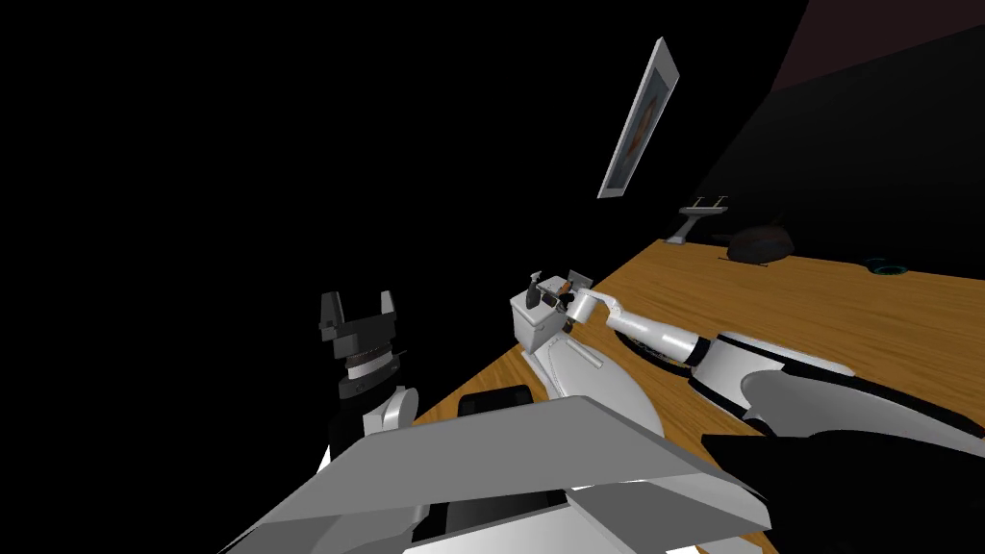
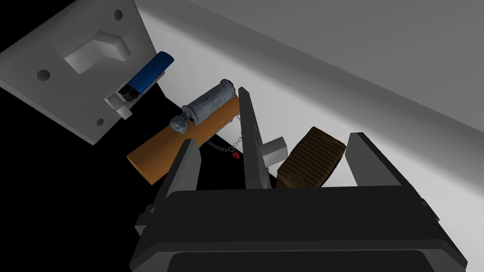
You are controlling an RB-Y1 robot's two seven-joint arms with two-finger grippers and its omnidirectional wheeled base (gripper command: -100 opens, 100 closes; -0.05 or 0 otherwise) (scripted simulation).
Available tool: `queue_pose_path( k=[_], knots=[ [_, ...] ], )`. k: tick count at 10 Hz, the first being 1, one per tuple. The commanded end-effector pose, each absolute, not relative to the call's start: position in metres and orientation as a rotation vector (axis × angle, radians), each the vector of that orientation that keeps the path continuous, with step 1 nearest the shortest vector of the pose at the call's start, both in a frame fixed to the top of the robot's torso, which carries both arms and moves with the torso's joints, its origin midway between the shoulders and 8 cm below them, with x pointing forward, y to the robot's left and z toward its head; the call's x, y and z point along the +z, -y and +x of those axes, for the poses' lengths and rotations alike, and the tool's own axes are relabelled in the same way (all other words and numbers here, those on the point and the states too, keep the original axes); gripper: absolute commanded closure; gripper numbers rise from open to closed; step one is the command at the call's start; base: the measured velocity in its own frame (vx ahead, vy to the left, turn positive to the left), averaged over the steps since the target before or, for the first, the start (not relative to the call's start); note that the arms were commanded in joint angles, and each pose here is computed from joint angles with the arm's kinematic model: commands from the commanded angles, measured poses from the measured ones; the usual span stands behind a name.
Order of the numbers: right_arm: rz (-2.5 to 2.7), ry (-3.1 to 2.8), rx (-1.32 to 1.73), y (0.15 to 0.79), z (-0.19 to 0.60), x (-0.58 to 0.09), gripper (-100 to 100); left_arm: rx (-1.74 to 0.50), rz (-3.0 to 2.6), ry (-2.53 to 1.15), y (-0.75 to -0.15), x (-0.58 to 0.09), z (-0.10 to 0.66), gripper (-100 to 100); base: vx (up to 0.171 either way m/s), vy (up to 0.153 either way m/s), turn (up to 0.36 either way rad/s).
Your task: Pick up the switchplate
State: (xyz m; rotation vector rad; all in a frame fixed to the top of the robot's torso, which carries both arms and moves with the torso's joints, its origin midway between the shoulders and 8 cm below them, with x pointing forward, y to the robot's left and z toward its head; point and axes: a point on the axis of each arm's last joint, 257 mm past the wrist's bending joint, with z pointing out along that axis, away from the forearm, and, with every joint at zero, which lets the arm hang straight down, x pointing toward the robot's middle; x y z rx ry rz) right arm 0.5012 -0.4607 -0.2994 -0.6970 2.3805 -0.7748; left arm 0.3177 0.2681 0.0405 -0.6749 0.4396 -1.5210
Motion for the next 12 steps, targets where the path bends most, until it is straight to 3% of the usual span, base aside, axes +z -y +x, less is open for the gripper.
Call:
queue_pose_path(
  k=[1,7,12],
  knots=[
    [-0.682,-2.386,-0.771,0.48,0.488,-0.303,-100,-1.521,-0.675,-0.44,-0.268,0.04,0.318,0,0.049,0.102,0.109],
    [-0.673,-2.398,-0.868,0.547,0.449,-0.285,-100,-1.521,-0.675,-0.44,-0.268,0.04,0.318,0,0.026,0.05,0.048],
    [-0.658,-2.387,-0.815,0.564,0.42,-0.27,-100,-1.521,-0.675,-0.44,-0.268,0.04,0.318,0,0.034,0.068,0.118]
  ],
)
